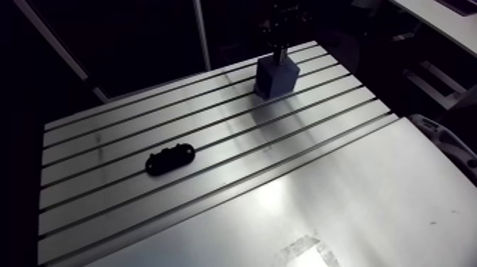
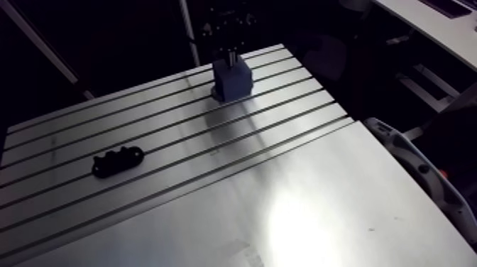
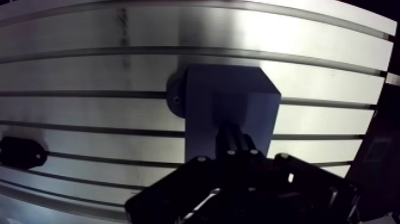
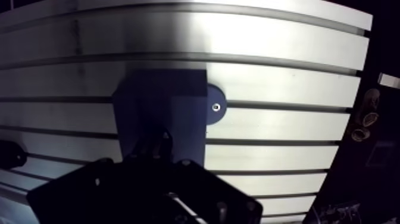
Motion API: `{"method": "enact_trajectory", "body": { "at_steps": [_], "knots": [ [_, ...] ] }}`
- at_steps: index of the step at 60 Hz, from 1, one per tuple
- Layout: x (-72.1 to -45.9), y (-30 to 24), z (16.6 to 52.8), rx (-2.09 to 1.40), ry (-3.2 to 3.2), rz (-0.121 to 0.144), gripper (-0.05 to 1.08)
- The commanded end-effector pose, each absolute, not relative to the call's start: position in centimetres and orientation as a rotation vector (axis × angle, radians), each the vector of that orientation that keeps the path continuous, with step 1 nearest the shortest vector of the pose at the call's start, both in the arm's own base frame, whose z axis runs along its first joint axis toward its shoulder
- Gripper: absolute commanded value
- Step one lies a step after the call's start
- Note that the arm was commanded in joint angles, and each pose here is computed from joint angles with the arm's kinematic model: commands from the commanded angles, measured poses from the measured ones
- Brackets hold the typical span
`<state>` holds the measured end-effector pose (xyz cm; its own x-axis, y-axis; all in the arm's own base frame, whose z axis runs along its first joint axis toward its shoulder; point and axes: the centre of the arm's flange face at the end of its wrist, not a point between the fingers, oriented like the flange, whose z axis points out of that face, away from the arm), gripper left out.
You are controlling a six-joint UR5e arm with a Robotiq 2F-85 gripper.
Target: Pick up the M10 bolt and insert it into the hex recess until seated.
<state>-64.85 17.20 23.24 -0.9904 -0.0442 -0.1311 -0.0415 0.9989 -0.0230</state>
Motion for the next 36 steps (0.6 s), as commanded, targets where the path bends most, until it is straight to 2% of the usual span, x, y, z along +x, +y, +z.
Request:
{"method": "enact_trajectory", "body": {
  "at_steps": [1, 26, 31, 36],
  "knots": [
    [-64.76, 17.25, 23.10, -0.065, 3.006, -0.033, 1.07],
    [-64.65, 17.20, 22.89, -0.074, 3.004, -0.035, 1.07],
    [-64.81, 17.18, 22.91, -0.078, 3.024, -0.020, 1.07],
    [-64.76, 17.25, 22.79, -0.081, 3.028, -0.017, 1.07]
  ]
}}
